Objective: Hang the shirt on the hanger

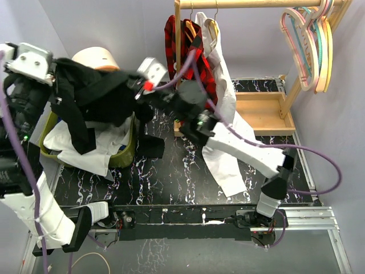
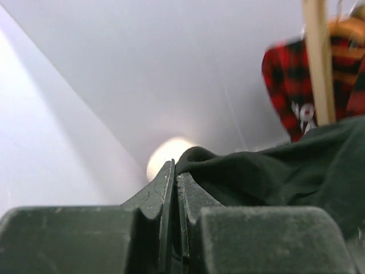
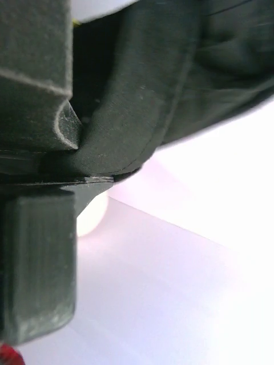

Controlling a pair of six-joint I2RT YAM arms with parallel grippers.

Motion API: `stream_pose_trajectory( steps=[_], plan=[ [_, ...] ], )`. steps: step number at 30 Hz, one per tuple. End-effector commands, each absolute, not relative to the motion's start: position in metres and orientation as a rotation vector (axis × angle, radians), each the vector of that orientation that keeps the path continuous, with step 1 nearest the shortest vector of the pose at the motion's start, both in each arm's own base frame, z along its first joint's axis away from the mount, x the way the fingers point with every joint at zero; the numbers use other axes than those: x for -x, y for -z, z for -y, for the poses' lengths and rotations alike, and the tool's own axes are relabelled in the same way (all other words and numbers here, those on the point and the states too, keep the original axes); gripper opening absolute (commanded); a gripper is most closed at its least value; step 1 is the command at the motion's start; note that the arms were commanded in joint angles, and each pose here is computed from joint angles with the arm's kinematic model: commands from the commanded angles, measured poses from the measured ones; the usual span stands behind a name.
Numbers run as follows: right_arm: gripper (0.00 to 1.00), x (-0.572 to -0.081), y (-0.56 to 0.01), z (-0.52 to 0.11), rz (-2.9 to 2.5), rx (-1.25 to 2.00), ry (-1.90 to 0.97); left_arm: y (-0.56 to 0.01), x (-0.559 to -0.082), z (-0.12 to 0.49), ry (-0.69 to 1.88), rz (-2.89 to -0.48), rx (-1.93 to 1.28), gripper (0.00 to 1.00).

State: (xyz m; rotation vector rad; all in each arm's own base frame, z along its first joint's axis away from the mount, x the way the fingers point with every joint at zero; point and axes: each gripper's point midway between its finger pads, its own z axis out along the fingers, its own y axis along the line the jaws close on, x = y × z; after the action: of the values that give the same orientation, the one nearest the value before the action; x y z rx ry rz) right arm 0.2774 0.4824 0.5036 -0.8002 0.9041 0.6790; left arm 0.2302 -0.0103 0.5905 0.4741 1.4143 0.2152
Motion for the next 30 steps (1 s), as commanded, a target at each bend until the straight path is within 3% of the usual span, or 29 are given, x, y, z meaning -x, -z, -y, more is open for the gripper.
stream_pose_trajectory(
  steps=[1, 7, 13, 22, 30],
  plan=[
    [0.08, -0.213, -0.657, -0.398, -0.62, 0.679, -0.555, -0.653, -0.211, 0.044, -0.026, -1.195, -0.467, 0.0],
    [0.08, -0.171, -0.7, -0.359, -0.564, 0.658, -0.405, -0.665, -0.214, 0.086, 0.286, -1.149, -0.528, 0.0],
    [0.08, -0.167, -0.693, -0.327, -0.696, 0.611, -0.409, -0.635, -0.24, 0.113, 0.594, -1.219, -0.552, 0.0],
    [0.08, -0.201, -0.482, -0.314, -1.204, 0.569, -0.491, -0.445, -0.3, 0.138, 1.032, -1.618, -0.387, 0.0],
    [0.08, -0.254, -0.316, -0.296, -1.58, 0.521, -0.614, -0.3, -0.322, 0.192, 0.953, -1.987, -0.507, 0.0]
  ],
)
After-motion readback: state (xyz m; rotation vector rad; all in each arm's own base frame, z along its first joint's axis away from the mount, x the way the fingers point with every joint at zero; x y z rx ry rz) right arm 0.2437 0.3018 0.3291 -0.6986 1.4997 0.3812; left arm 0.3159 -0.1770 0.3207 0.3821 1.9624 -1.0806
